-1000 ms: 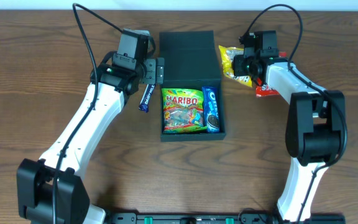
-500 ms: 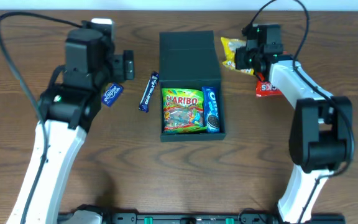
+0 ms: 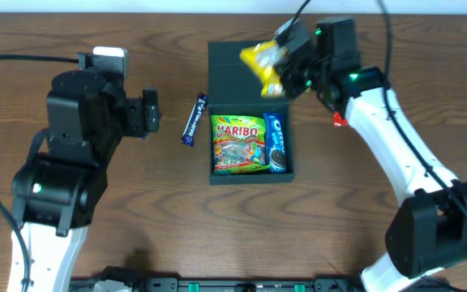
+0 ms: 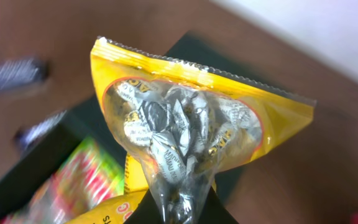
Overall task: Pack container
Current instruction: 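Lift yellow Hacks bag with right gripper and lower into box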
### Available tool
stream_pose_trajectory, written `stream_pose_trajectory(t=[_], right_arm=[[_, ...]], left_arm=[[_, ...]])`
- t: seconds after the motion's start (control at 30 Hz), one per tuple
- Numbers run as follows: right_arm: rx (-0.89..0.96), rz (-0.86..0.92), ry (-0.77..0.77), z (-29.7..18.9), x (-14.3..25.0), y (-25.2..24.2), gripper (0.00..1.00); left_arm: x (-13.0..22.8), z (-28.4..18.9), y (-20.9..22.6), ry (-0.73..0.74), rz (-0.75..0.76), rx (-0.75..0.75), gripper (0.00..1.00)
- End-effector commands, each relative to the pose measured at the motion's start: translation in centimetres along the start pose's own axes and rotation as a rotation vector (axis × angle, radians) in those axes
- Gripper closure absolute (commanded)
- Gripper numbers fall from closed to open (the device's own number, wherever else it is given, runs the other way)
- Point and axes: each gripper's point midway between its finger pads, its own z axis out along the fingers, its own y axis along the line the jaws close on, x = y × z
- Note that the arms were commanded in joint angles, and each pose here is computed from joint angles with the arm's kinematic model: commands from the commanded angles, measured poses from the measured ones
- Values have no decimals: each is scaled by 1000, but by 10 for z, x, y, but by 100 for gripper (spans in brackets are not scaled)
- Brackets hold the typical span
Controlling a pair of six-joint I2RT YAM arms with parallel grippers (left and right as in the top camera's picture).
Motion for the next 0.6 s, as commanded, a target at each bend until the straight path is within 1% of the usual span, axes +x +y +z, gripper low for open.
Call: stream_pose_trajectory(t=[0.0,0.1,0.3,0.43,0.57], right_arm=[[-107,-205,12,-1,0,33,96],[-216,-313,68,-1,17,65,98],[-319,-492,133,-1,39,95,98],[-357,-555,146,5,45,108,99],[-378,-575,158,24,52,112,99]], left_arm=[[-8,-16,6,-35,2,-15,5],[-4,-25,7,-34,2,-15,5],[0,-32,8,-28,2,-12,5],[0,-32,7,-27,3,-11,5],[0,-32,7,-27,2,-10,5]])
